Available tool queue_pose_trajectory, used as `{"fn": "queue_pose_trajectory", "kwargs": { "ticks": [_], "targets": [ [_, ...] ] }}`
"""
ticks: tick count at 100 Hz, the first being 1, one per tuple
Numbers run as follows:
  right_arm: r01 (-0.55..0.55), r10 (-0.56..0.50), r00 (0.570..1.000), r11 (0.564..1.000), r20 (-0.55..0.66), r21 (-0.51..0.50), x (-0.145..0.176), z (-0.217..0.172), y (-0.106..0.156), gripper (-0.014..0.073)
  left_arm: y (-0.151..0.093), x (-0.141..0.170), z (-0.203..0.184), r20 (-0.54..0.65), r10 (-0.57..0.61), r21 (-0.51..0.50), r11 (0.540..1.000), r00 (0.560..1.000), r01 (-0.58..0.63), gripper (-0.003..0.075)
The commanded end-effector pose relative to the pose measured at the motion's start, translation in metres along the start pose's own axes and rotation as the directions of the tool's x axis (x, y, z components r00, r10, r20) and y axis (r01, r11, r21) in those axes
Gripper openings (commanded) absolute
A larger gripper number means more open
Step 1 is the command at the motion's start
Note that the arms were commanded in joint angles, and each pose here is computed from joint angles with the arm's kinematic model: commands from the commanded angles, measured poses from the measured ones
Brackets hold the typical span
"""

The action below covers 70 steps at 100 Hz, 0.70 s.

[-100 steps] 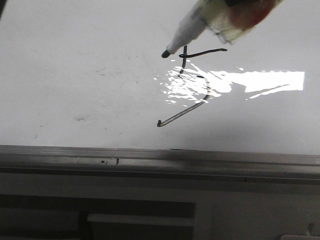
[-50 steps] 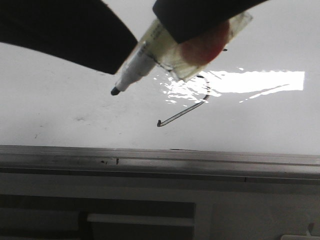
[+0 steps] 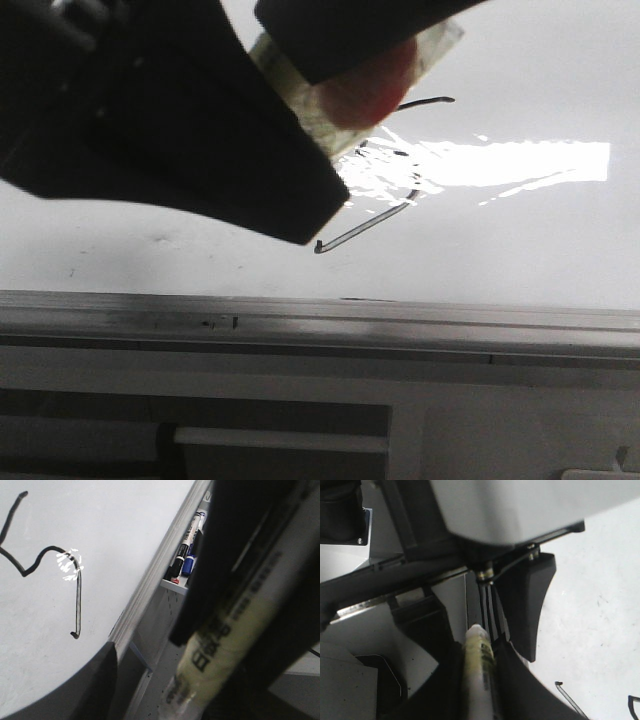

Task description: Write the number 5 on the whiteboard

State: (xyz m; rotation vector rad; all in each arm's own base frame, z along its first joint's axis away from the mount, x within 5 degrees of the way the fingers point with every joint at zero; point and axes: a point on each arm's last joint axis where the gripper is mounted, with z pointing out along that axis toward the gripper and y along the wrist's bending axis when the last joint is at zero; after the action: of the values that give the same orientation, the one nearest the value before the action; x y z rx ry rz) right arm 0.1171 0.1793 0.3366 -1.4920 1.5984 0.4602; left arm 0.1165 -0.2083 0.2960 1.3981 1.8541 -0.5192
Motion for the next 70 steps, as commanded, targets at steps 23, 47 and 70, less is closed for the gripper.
{"fn": "queue_pose_trajectory", "kwargs": {
  "ticks": [23, 47, 70],
  "targets": [
    [-0.012, 0.009, 0.996, 0.999, 0.087, 0.039, -0.0151, -0.0084, -0.0044, -0.0048, 0.0039, -0.0175, -0.0002, 0.11, -0.009, -0.033, 0.999, 0.994, 0.012, 0.0156],
    [-0.012, 0.011, 0.998, 1.0, 0.054, 0.001, -0.0121, -0.0076, -0.001, -0.0048, 0.004, -0.0178, -0.0003, 0.114, -0.008, -0.035, 0.999, 0.993, 0.012, -0.002],
    [-0.031, 0.031, 0.999, 0.999, 0.018, -0.028, -0.009, 0.0013, -0.0004, 0.0053, 0.0036, -0.0169, -0.0001, 0.104, -0.009, -0.03, 0.999, 0.995, 0.012, -0.002]
  ]
}}
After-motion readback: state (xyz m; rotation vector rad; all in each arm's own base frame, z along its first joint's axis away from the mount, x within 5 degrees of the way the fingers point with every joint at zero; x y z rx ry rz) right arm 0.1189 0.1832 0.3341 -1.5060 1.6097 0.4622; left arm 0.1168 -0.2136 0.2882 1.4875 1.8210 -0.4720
